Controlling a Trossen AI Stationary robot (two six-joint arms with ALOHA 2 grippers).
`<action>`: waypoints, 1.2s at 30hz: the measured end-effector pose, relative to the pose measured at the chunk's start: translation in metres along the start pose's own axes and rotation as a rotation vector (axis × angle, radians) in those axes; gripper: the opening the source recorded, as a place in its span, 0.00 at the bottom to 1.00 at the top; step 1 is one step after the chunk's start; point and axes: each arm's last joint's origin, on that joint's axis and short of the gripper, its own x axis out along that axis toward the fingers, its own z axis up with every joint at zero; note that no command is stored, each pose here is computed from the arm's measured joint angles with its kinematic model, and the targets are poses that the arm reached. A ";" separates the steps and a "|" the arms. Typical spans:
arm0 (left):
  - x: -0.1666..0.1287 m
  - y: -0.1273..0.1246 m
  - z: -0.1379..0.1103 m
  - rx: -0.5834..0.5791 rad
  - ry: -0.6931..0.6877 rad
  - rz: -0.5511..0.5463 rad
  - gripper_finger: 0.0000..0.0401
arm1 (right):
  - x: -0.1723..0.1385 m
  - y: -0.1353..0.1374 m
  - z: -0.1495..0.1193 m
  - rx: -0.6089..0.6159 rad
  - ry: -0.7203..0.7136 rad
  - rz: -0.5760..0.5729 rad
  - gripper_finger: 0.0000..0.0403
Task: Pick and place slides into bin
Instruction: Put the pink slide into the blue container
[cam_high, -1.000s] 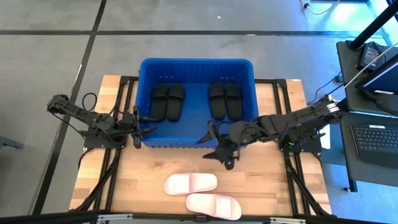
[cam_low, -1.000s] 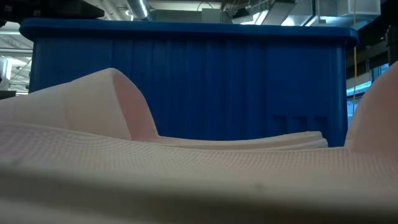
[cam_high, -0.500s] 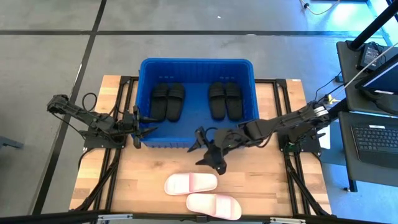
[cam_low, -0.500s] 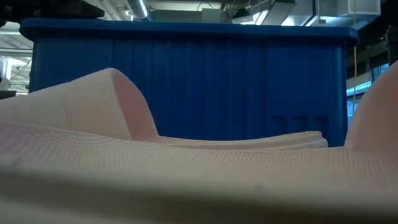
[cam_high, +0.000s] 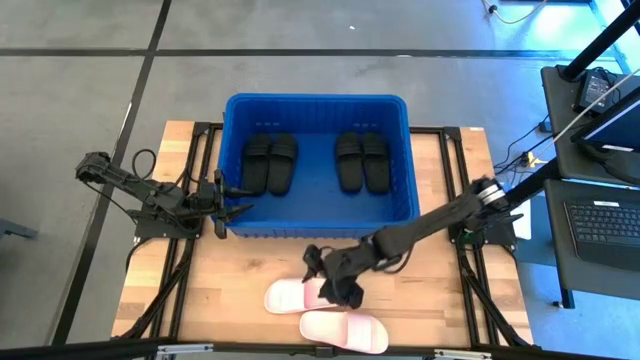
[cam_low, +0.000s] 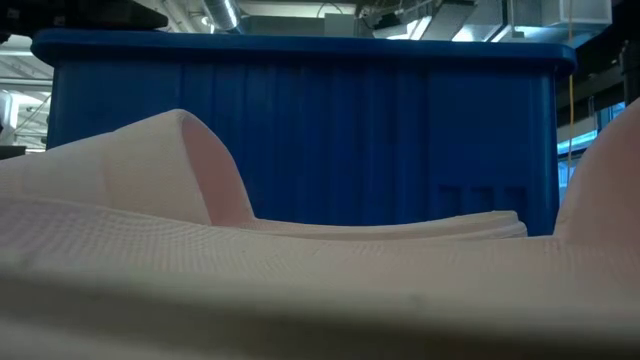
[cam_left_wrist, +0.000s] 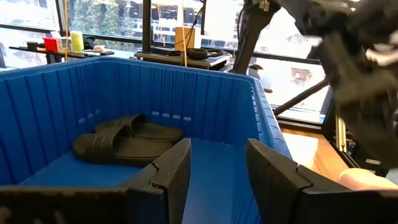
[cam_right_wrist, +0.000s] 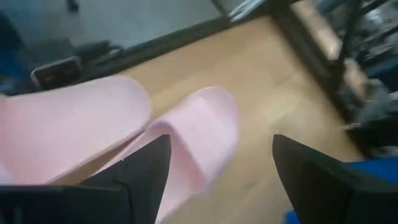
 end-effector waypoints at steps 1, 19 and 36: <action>0.000 0.000 0.000 0.000 0.000 0.000 0.37 | 0.008 0.004 -0.002 -0.007 0.015 0.005 0.69; 0.000 -0.001 0.000 0.000 0.003 -0.021 0.37 | 0.093 0.030 -0.037 -0.175 0.137 -0.073 0.69; 0.000 -0.001 0.000 0.000 0.003 -0.022 0.37 | 0.095 0.029 -0.038 -0.173 0.130 -0.078 0.19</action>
